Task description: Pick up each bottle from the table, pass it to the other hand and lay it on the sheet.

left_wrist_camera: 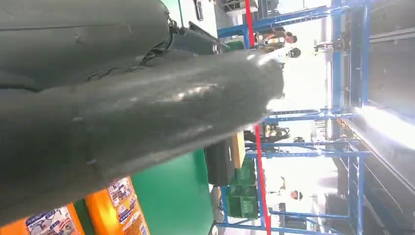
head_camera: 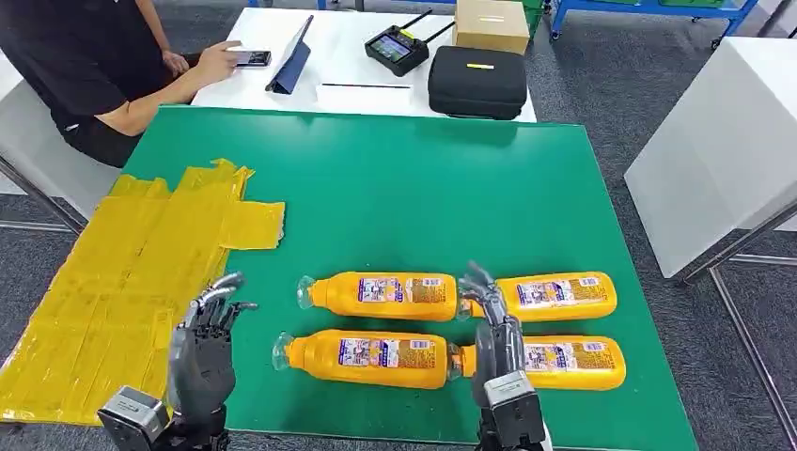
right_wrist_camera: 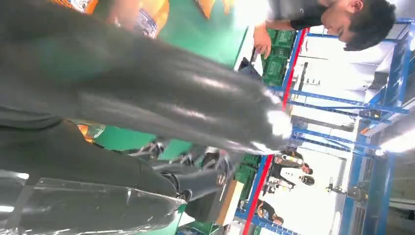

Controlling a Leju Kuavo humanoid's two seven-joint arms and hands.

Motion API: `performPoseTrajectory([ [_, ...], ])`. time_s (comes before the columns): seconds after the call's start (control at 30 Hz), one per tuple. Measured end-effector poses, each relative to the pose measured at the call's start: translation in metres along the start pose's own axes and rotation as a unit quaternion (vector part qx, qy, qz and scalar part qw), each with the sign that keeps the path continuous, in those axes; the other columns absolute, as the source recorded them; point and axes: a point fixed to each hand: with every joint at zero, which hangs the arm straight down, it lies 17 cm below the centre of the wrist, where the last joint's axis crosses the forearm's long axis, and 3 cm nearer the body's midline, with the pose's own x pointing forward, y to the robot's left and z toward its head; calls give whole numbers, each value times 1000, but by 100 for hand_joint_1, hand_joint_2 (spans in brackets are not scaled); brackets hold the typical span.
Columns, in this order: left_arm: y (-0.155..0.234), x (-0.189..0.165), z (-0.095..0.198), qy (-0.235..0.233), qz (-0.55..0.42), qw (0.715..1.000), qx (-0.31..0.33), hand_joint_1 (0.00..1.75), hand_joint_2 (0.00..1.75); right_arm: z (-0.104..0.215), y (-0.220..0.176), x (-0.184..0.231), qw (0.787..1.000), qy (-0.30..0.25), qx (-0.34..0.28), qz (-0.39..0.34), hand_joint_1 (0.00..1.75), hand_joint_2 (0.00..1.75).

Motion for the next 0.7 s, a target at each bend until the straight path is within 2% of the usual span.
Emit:
performPoseTrajectory([
  [0.5,-1,1,0,-2,11,1000,-2,175,0,0,1,2,1000,-4,2,-11,175,0],
  [0.57,0,33,0,-33,89,995,10,175,0,1,1,41,993,-51,-3,-109,175,0],
  [0.63,16,63,-10,-73,109,991,37,175,0,-4,-1,76,985,-86,-13,-147,175,0],
  [0.7,30,76,-13,-89,110,988,60,175,0,-6,-4,93,981,-103,-17,-161,175,0],
])
